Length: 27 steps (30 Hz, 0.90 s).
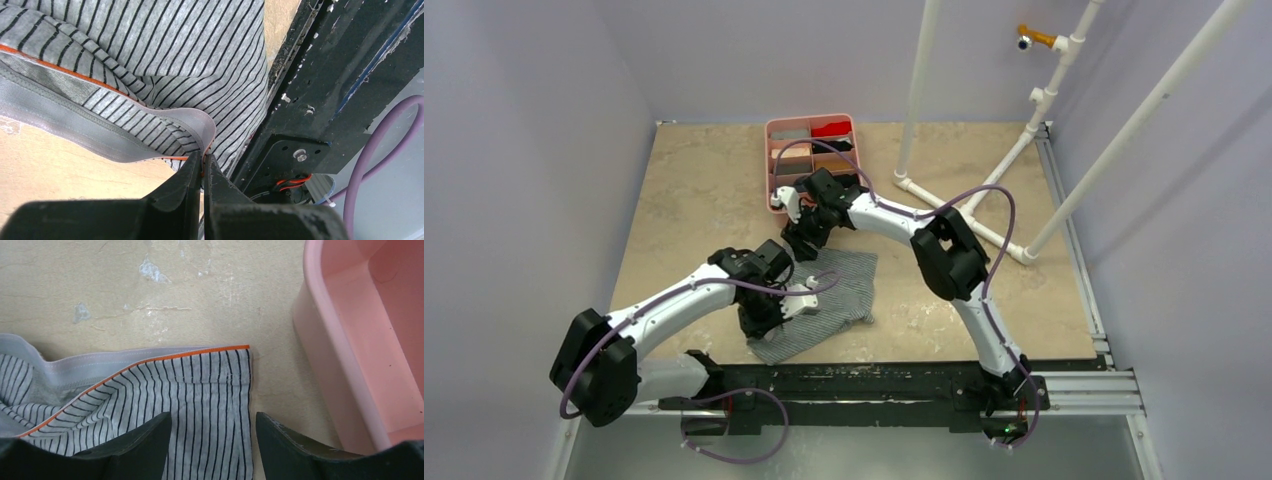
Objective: Roll the underwear
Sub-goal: Flatten out the underwear at the center of the board.
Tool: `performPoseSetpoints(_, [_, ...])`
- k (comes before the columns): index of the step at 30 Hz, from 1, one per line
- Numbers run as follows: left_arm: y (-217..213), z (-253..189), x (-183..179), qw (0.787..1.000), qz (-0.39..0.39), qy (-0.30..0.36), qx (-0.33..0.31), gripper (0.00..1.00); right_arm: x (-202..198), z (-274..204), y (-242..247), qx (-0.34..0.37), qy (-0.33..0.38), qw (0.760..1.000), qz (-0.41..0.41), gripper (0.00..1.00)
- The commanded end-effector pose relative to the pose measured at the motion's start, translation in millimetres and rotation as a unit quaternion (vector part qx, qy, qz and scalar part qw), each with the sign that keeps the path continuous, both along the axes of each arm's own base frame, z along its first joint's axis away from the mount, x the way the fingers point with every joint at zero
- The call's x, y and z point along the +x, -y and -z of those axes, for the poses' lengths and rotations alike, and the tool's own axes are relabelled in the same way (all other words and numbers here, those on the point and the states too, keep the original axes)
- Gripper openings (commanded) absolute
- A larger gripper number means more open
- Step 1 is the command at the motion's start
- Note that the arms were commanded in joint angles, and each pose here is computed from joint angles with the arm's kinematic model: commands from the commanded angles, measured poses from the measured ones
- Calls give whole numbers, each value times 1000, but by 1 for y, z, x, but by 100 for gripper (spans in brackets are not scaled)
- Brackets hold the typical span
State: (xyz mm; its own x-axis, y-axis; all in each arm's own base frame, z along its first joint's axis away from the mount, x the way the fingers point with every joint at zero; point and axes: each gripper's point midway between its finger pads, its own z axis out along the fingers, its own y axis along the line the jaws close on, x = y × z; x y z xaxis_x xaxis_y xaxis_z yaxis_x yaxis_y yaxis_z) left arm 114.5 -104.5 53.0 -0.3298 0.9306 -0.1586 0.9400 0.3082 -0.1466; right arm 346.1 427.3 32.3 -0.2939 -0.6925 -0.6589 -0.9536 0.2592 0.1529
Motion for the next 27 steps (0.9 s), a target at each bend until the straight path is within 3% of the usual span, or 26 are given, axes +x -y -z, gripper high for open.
performPoseSetpoints(1, [-1,-4,7,1000,9,24,-10,0,24,-12,-16,10,63,998,24,62])
performPoseSetpoints(5, [-2,-5,6,1000,9,24,-11,0,23,-1,-19,-6,86,996,24,60])
performPoseSetpoints(9, [-3,-7,9,999,10,32,-14,0,26,9,-17,-28,118,992,38,50])
performPoseSetpoints(13, [-3,-12,12,999,13,39,-17,0,29,8,-9,-41,133,989,52,27])
performPoseSetpoints(16, [-5,-15,15,999,14,48,-16,0,27,-7,-7,-32,138,989,52,1])
performPoseSetpoints(27, [-12,-73,69,986,-37,142,-75,0,42,-136,68,-5,225,966,126,0])
